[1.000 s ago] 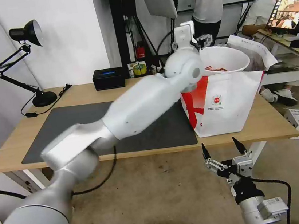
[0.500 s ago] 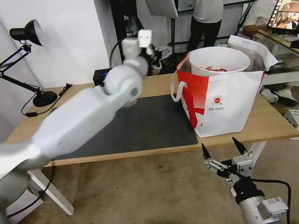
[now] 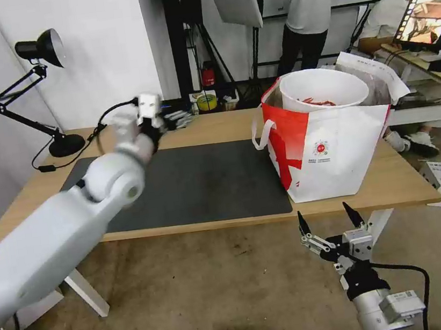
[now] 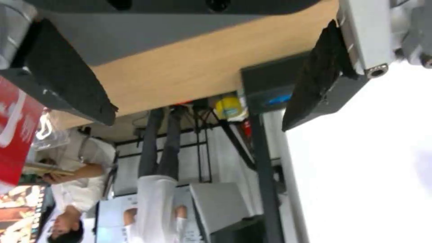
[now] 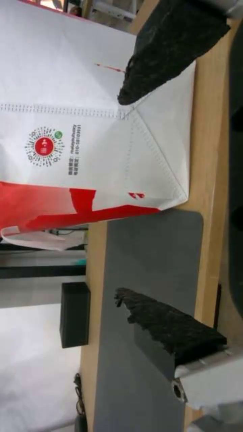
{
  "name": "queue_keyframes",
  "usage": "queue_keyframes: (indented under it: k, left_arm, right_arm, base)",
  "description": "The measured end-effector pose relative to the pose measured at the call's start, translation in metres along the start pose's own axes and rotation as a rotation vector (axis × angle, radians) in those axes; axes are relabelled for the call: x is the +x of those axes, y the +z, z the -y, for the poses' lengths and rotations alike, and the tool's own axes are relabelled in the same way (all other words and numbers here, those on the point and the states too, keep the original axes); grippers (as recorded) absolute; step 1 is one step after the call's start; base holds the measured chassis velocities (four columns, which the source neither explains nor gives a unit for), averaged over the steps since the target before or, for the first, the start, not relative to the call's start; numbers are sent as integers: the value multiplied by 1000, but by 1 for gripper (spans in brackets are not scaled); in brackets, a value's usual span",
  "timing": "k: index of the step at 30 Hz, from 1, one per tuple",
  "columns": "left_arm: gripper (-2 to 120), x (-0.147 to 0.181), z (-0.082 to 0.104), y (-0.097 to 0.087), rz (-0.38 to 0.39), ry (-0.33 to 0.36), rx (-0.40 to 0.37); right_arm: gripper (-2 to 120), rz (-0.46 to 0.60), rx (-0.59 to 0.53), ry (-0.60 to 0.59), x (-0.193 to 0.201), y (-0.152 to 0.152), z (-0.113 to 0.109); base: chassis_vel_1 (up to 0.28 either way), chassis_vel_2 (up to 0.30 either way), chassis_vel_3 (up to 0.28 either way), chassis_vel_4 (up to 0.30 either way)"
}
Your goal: Pick up the trash from the table and place it into the takeout bag.
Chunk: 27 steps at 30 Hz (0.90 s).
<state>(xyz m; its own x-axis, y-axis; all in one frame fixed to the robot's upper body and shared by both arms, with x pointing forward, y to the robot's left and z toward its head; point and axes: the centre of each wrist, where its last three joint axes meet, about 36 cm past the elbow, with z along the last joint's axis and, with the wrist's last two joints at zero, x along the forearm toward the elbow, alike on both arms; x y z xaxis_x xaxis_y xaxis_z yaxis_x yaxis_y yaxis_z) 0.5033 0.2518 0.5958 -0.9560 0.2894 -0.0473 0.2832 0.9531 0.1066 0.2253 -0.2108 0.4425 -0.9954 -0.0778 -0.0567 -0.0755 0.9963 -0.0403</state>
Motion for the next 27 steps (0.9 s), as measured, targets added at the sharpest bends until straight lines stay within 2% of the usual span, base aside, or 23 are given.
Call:
queue_keyframes:
  k: [2,5,6,8,11,16,20,25,27]
  left_arm:
    - [100,11,-5,5,0,-13,3]
    - [100,45,-19,12,12,-63,22]
    - [100,45,-19,12,12,-63,22]
    - [100,75,-26,21,9,-103,35]
    - [100,93,-29,22,22,-129,40]
    - [100,115,-26,21,42,-160,58]
    - [100,136,-23,28,47,-184,67]
    - [100,169,-7,56,23,-182,87]
    - [100,174,-3,61,21,-182,85]
  right_arm:
    - [100,0,0,0,0,0,0]
    - [100,0,0,0,0,0,0]
    - [100,0,0,0,0,0,0]
    - [100,0,0,0,0,0,0]
    - [100,0,0,0,0,0,0]
    - [100,0,0,0,0,0,0]
    - [100,0,0,0,0,0,0]
    - [100,0,0,0,0,0,0]
    - [100,0,0,0,0,0,0]
  base:
    - [0,0,0,0]
    - [0,0,0,0]
    - [0,0,0,0]
    - [0,0,0,0]
    - [0,0,0,0]
    - [0,0,0,0]
    - [0,0,0,0]
    - [0,0,0,0]
    - [0,0,0,0]
